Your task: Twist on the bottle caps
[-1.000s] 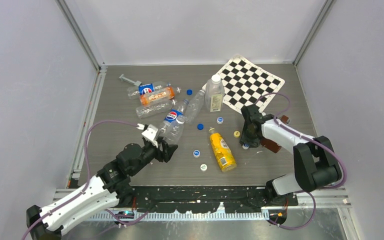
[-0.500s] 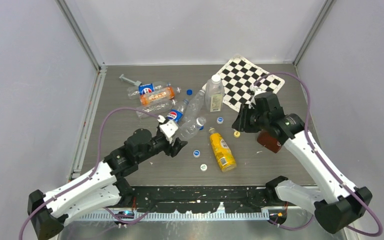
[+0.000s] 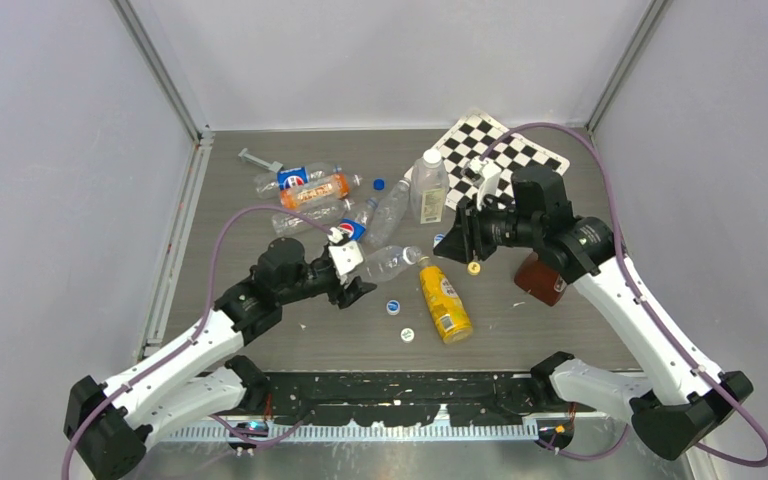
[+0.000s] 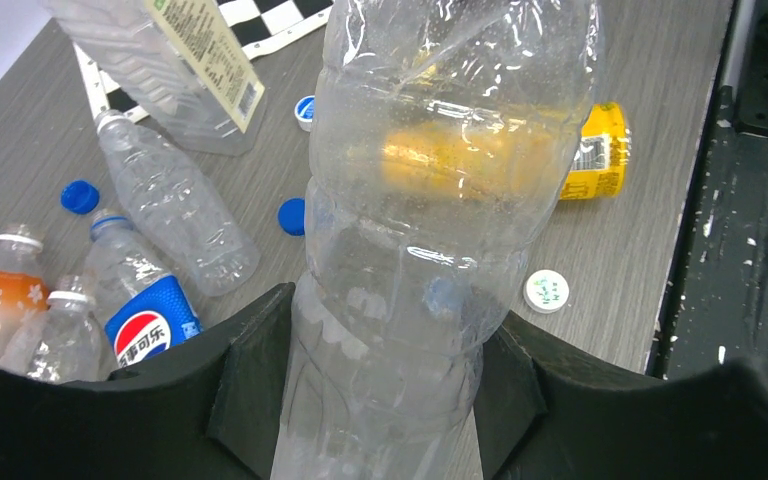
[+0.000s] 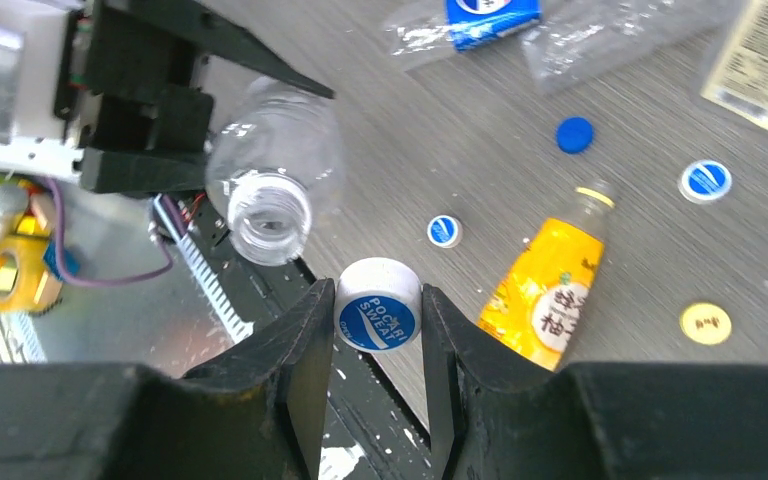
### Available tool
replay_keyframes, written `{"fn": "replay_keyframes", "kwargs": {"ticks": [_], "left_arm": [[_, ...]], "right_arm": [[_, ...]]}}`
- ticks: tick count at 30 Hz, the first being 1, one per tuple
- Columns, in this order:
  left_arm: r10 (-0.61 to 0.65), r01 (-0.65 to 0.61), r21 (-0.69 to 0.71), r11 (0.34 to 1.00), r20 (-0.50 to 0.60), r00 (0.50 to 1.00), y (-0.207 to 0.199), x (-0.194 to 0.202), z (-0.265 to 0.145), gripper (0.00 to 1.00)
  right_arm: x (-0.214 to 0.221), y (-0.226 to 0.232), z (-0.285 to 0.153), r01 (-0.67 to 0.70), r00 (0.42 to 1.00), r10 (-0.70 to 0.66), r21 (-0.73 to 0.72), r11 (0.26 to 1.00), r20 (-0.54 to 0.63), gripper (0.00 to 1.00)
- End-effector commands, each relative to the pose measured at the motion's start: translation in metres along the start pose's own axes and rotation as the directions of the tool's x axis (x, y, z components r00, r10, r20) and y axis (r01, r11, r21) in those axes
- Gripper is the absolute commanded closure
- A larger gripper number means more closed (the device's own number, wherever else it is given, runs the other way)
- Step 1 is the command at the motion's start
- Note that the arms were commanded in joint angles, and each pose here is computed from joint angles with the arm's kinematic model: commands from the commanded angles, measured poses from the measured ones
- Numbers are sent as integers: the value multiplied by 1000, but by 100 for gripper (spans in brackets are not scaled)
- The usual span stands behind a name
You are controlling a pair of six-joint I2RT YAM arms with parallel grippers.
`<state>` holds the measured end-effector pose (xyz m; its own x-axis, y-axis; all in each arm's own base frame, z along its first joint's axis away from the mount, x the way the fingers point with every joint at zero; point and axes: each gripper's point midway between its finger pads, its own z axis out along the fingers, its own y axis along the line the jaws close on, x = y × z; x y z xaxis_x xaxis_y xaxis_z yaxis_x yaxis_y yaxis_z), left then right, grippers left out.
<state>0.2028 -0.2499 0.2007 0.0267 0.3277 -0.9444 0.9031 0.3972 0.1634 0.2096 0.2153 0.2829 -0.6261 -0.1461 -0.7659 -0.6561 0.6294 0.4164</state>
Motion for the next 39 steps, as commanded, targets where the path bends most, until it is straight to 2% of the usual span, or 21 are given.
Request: {"fn": "replay_keyframes", "kwargs": {"ticks": [1, 7, 8, 9, 10, 34, 39], "left_arm": [[40, -46, 60, 997, 98, 994, -5, -26, 1, 97], [23, -29, 66, 997, 89, 996, -7, -23, 2, 99], [51, -59, 44, 997, 160, 986, -7, -44, -14, 99], [19, -26, 66, 998, 100, 995, -7, -27, 0, 99], [12, -18, 70, 997, 91, 996, -8, -24, 2, 99], [-17, 10, 85, 996, 91, 996, -10, -25, 4, 100], [-27, 15, 120, 993, 97, 995, -16, -27, 4, 100]], "right_arm": [[-27, 37, 1, 175, 982, -160, -168, 970, 98, 99], [-28, 49, 9, 224, 973, -202, -233, 946, 116, 99], [-27, 50, 10, 230, 971, -208, -239, 943, 117, 99], [-25, 51, 12, 231, 971, -210, -246, 941, 109, 99], [-24, 52, 13, 234, 971, -214, -251, 939, 104, 99], [-2, 70, 9, 231, 971, -239, -379, 896, 26, 99], [4, 63, 14, 249, 964, -267, -367, 896, 3, 99]]}}
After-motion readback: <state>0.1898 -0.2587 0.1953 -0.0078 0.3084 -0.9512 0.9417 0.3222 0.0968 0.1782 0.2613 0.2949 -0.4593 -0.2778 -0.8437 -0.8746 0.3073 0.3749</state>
